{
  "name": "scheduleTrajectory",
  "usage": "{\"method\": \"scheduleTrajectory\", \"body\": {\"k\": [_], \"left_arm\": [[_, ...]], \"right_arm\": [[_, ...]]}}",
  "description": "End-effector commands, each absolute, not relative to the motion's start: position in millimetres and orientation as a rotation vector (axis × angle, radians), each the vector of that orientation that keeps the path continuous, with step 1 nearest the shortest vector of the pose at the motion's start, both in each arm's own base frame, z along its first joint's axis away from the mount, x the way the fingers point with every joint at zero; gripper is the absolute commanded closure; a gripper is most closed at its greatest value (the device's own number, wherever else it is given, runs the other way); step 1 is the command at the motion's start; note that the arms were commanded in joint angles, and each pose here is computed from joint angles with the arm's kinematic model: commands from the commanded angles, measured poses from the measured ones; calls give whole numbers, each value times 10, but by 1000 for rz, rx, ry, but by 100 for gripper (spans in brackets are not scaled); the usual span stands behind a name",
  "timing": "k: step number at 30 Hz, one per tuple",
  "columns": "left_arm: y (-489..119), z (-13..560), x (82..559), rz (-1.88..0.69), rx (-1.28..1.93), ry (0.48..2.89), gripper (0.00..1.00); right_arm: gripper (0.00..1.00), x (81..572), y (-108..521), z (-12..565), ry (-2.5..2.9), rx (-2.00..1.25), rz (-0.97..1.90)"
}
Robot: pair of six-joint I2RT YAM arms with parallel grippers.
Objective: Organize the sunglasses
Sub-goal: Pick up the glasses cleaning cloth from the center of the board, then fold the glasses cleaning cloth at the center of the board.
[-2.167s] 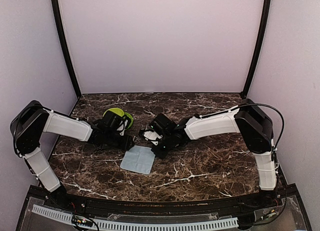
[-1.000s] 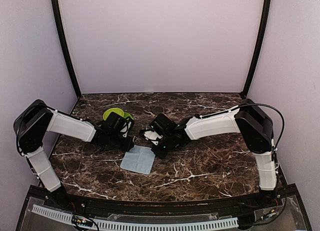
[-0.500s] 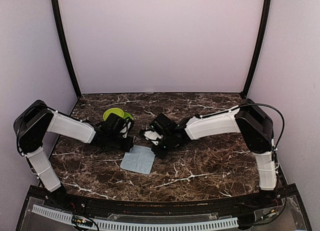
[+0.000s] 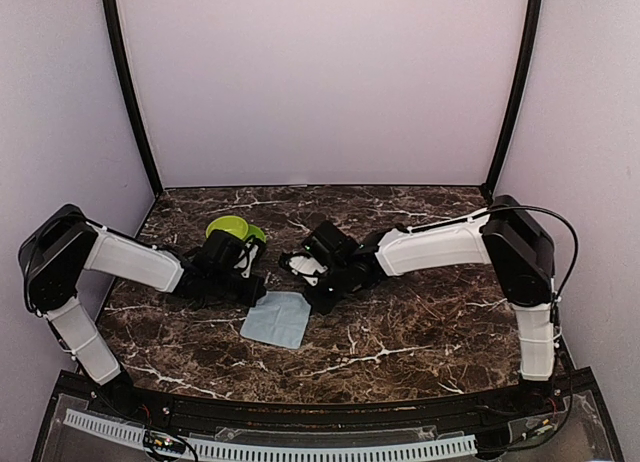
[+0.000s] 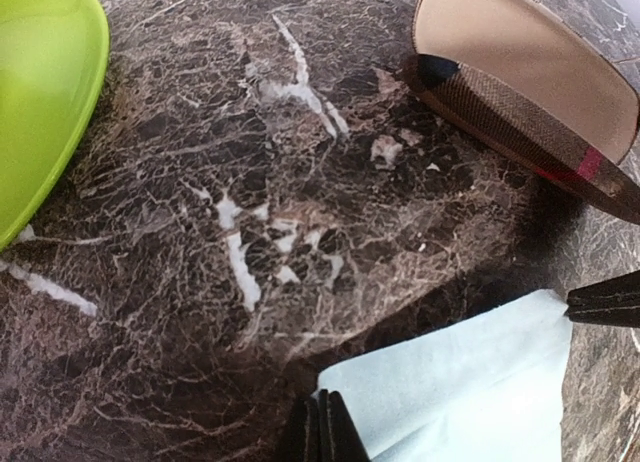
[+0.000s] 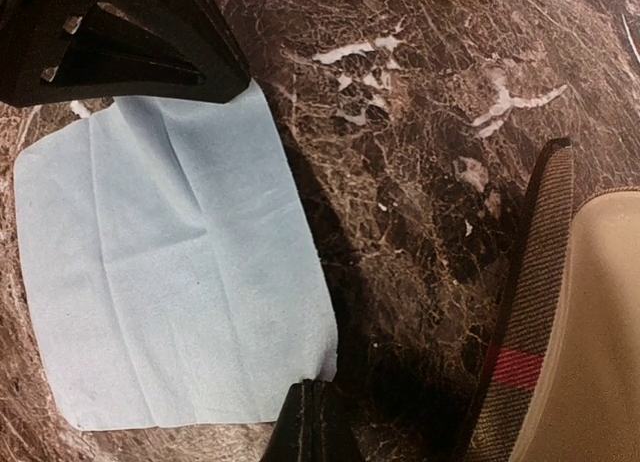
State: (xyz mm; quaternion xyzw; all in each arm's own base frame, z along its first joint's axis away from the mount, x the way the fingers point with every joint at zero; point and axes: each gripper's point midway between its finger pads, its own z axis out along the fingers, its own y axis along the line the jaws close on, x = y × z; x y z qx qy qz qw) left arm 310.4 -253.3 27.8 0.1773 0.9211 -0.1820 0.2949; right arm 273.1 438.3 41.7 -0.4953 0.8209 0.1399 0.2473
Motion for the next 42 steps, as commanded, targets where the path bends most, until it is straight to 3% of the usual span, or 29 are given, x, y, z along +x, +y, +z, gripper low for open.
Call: {"method": "scheduleTrajectory", "body": {"k": [1,42], "left_arm": [[-2602,508,3074,-538,521,2357,100],[-2363,415,2499,-520,605,2363,94]], "right_arm": [[100,2723,4437,620,2204,-1313,455],[100,1939,4612,554,2186,-1428,614]]}}
